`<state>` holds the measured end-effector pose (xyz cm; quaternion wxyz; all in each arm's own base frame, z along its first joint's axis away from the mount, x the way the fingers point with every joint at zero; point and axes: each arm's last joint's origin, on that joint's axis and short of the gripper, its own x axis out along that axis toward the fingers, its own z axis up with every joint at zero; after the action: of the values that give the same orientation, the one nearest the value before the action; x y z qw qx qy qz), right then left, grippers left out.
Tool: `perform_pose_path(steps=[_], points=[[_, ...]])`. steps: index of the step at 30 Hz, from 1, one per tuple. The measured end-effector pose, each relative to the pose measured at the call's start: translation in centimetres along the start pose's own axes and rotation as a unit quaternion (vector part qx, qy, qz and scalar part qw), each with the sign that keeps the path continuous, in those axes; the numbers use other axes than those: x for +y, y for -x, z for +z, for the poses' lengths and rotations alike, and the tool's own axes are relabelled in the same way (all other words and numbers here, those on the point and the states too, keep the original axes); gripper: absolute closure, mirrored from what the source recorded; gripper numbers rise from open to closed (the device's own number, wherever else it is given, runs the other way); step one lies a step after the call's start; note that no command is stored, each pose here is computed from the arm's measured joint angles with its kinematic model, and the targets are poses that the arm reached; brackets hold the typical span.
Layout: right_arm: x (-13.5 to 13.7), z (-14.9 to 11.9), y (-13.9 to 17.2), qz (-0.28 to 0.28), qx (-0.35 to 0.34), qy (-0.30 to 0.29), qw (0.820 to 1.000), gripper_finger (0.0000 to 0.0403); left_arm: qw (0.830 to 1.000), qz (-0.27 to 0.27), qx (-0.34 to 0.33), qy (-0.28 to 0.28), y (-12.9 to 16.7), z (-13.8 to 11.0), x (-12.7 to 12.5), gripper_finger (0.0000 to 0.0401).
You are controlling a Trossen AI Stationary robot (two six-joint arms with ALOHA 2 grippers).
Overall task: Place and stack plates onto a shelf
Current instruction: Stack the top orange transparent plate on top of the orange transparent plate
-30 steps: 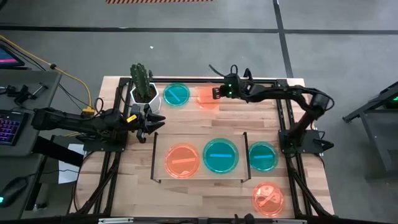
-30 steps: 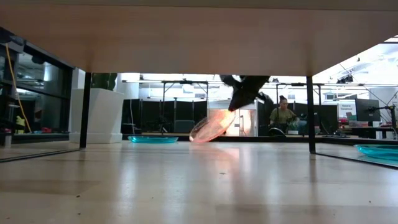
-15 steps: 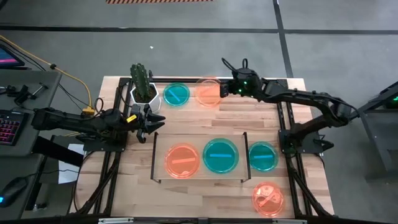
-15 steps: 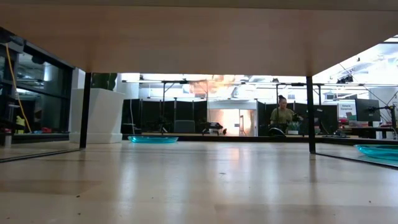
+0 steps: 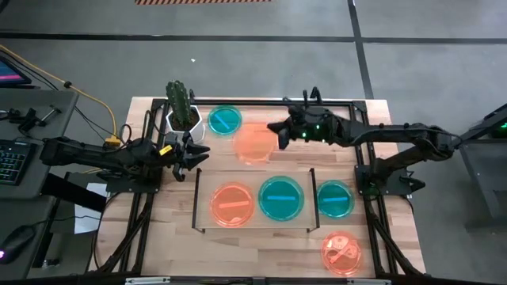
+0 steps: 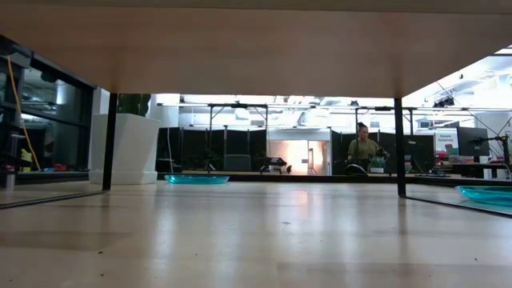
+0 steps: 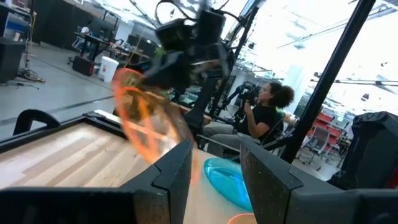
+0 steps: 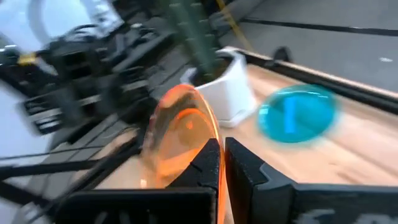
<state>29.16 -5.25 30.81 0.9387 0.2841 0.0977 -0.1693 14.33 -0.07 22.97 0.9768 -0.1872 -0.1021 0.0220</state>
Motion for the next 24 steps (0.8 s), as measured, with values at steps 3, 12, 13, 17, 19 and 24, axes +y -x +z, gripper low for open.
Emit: perform_pose_path(steps=[3, 12, 13, 17, 19, 24], points=[[1.8, -0.9, 0.2, 0.034, 0.002, 0.007, 0.999, 0.0403, 1.000, 0.000, -0.001, 0.000, 0.0, 0.0, 0.0, 0.0272], [5.8, -4.2, -0.2, 0.069, 0.009, 0.014, 0.997, 0.0403, 1.000, 0.003, -0.002, 0.000, 0.0, 0.0, 0.0, 0.0272], [6.0, -4.7, -0.3, 0.068, 0.015, 0.015, 0.997, 0.0403, 1.000, 0.004, -0.003, 0.000, 0.0, 0.0, 0.0, 0.0272], [7.3, -5.8, -1.3, 0.072, 0.027, 0.020, 0.997, 0.0403, 1.000, 0.005, -0.010, -0.001, 0.0, 0.1, 0.0, 0.0272], [8.1, -6.0, -1.8, 0.080, 0.029, 0.022, 0.996, 0.0403, 1.000, 0.005, -0.010, -0.004, 0.0, 0.2, 0.0, 0.0272], [10.0, -6.3, -2.9, 0.094, 0.034, 0.042, 0.994, 0.0403, 1.000, 0.005, -0.010, -0.005, 0.0, 0.2, 0.0, 0.0272]])
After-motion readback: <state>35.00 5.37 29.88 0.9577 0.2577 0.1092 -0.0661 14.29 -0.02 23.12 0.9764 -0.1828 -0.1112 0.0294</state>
